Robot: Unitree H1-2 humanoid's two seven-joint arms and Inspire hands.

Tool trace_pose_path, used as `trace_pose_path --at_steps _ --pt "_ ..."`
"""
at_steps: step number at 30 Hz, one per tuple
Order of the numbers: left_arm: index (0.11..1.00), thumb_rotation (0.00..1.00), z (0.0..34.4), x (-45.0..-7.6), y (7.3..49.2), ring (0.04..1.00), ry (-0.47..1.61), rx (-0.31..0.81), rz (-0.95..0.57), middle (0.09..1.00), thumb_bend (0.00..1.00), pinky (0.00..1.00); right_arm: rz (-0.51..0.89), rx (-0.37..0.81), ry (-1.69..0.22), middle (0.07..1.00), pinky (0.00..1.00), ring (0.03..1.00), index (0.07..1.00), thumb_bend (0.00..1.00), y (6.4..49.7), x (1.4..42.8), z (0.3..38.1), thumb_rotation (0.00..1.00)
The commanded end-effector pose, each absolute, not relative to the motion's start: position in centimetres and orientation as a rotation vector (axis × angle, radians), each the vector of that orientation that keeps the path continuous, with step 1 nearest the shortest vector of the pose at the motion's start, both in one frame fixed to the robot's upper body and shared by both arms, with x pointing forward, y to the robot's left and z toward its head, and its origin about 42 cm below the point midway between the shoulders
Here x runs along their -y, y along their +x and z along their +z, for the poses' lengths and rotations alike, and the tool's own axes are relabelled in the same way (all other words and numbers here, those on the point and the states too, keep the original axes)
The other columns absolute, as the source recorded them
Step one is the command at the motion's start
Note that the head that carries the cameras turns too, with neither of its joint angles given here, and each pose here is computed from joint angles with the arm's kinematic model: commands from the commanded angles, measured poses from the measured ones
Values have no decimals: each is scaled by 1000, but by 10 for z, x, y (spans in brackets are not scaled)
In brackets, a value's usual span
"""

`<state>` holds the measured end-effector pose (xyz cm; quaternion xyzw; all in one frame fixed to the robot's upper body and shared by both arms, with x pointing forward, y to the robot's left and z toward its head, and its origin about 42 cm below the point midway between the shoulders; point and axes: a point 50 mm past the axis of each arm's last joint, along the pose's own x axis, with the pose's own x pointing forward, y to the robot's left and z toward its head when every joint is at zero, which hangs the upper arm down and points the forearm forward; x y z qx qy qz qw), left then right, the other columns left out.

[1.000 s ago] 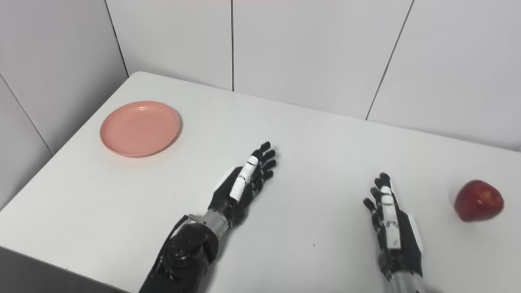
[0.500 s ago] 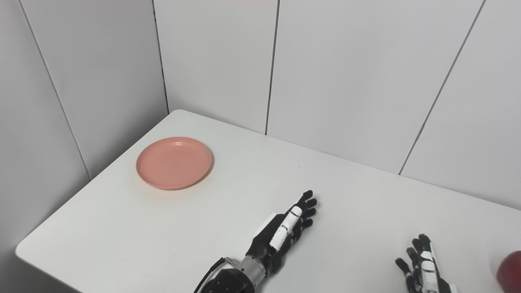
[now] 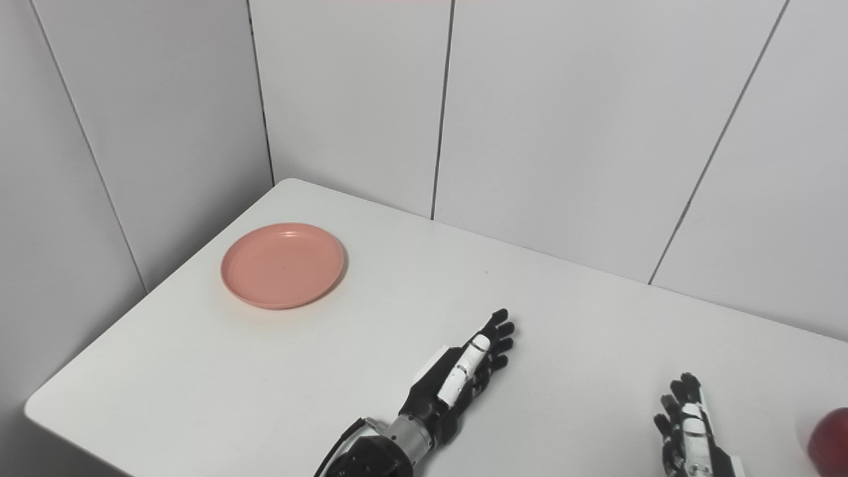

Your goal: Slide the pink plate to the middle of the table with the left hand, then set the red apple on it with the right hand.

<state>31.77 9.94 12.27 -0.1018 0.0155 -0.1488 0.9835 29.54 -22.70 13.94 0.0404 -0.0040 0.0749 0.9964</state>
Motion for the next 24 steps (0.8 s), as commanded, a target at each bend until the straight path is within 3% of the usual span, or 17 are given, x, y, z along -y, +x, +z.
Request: trace_pose_path --at_steps 1,24 --pt "998 1000 146 -99 328 999 -194 42 -318 1000 399 1000 160 59 78 1000 1000 1000 1000 15 300 222 157 1000" --pt "937 1000 209 -138 344 933 -134 194 -278 946 396 954 159 45 95 1000 1000 1000 1000 0 296 213 170 1000"
